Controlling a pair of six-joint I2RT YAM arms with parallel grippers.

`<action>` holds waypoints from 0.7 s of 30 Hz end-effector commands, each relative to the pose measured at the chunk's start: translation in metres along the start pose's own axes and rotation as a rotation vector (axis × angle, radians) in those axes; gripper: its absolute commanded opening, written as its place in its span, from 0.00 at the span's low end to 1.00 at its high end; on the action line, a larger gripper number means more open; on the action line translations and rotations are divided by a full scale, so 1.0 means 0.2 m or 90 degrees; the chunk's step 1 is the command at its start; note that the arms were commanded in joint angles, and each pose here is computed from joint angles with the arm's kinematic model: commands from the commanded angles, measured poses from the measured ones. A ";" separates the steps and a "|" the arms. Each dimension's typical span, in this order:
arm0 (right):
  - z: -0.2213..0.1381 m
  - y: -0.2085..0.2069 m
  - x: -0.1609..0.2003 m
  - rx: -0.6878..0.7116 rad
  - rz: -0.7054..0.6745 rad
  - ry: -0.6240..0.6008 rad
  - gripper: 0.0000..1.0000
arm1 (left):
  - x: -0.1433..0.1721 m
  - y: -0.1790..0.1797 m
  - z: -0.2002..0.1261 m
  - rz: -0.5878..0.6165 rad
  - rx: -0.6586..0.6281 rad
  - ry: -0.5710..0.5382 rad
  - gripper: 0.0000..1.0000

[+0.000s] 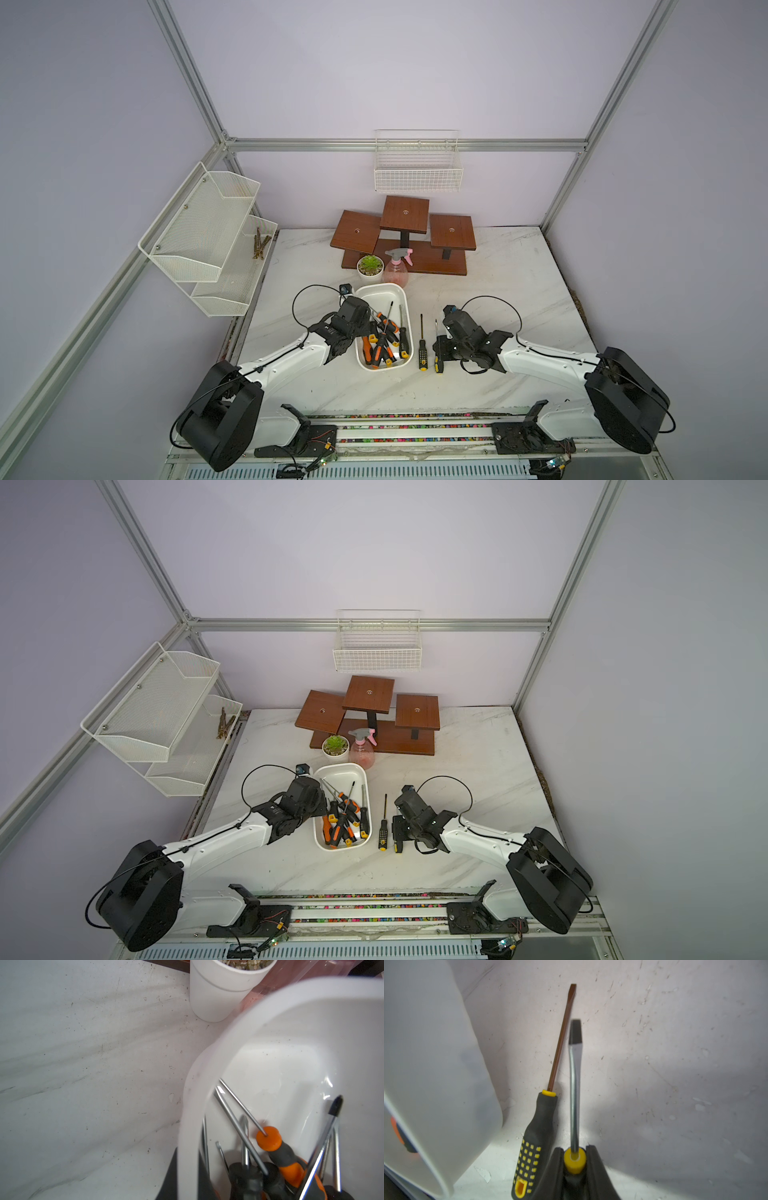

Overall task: Take out the screwdriver from the storage box
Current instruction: Place the screwdriver at the center of the board.

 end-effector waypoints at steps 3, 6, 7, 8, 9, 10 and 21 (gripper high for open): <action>0.02 0.02 -0.03 -0.031 0.005 -0.003 0.00 | -0.05 -0.01 -0.02 0.000 0.004 -0.043 0.00; 0.03 0.02 -0.04 -0.033 0.009 0.000 0.00 | -0.05 -0.01 -0.02 0.001 0.004 -0.041 0.00; 0.04 0.02 -0.04 -0.034 0.009 0.001 0.00 | -0.05 -0.01 -0.02 0.000 0.005 -0.041 0.00; 0.04 0.02 -0.04 -0.034 0.010 0.002 0.00 | -0.05 -0.01 -0.02 0.000 0.004 -0.041 0.00; 0.04 0.02 -0.05 -0.037 0.012 0.003 0.00 | -0.05 -0.01 -0.02 0.001 0.005 -0.041 0.00; 0.05 0.02 -0.05 -0.038 0.013 0.004 0.00 | -0.05 -0.01 -0.02 0.000 0.004 -0.041 0.00; 0.08 0.00 -0.06 -0.046 0.024 0.022 0.04 | -0.05 -0.01 -0.02 0.001 0.003 -0.039 0.00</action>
Point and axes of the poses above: each gripper's point midway between its finger pads, its own z axis out along the fingers, its own y axis along the line the jaws close on, x = y × z, the point moved 9 cm from there along -z, back along the fingers, and after that the axes turned 6 degrees about z, right-handed, at the moved point
